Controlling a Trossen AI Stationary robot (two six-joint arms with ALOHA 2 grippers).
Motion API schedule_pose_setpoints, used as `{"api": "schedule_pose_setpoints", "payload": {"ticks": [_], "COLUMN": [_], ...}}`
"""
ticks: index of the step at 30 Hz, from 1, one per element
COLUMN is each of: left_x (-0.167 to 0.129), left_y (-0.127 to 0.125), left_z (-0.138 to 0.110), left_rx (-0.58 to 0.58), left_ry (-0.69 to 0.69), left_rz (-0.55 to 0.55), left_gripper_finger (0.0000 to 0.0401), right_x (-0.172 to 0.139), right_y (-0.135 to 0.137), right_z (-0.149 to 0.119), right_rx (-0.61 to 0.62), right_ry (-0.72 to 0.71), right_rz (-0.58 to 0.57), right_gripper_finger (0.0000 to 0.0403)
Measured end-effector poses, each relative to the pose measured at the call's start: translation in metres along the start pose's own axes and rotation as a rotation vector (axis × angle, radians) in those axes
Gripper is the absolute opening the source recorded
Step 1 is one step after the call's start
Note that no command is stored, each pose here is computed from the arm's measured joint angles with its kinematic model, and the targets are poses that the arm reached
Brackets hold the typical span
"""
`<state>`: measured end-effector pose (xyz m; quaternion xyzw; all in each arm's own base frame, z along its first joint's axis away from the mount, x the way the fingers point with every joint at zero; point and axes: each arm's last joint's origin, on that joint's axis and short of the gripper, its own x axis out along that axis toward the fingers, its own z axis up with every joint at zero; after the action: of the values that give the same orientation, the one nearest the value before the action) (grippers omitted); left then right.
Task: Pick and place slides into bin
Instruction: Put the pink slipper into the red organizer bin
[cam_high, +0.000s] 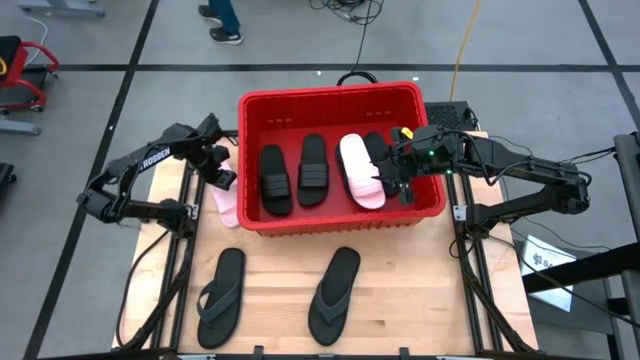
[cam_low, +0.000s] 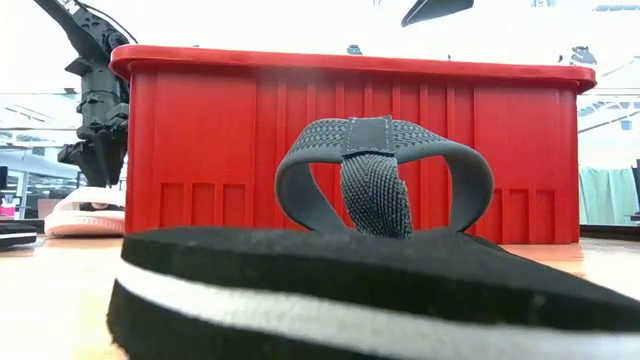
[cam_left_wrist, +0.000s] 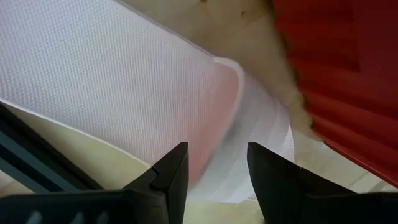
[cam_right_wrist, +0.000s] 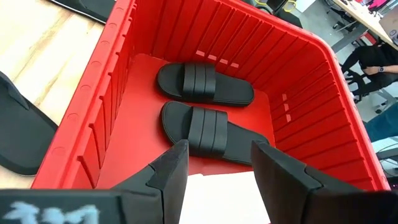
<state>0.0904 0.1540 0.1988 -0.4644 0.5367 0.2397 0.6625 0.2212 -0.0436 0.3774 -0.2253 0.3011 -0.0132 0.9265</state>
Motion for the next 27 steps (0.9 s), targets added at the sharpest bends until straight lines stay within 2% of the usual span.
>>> {"api": "schedule_pose_setpoints", "payload": {"ticks": [9,17,22,25,27], "left_x": [0.003,0.028,0.031,0.032,0.032], "left_y": [-0.006,-0.013,-0.017,-0.019,-0.019], "left_z": [0.000,0.000,0.000,0.000,0.000], "left_rx": [0.030,0.030,0.059,0.068,0.071], "left_ry": [0.016,0.154,0.174,0.177,0.178], "left_rz": [0.001,-0.020,-0.022,-0.019,-0.019], "left_gripper_finger": [0.0157,0.0157,0.0156,0.0141,0.0116], "right_x": [0.000,0.000,0.000,0.000,0.000], "right_y": [0.000,0.000,0.000,0.000,0.000], "right_z": [0.000,0.000,0.000,0.000,0.000], "right_rx": [-0.004,-0.006,-0.007,-0.006,-0.002], "right_ry": [0.000,0.000,0.000,-0.004,-0.003], "right_rz": [0.000,0.000,-0.001,-0.002,-0.002], "right_gripper_finger": [0.0167,0.0167,0.0167,0.0167,0.0167]}}
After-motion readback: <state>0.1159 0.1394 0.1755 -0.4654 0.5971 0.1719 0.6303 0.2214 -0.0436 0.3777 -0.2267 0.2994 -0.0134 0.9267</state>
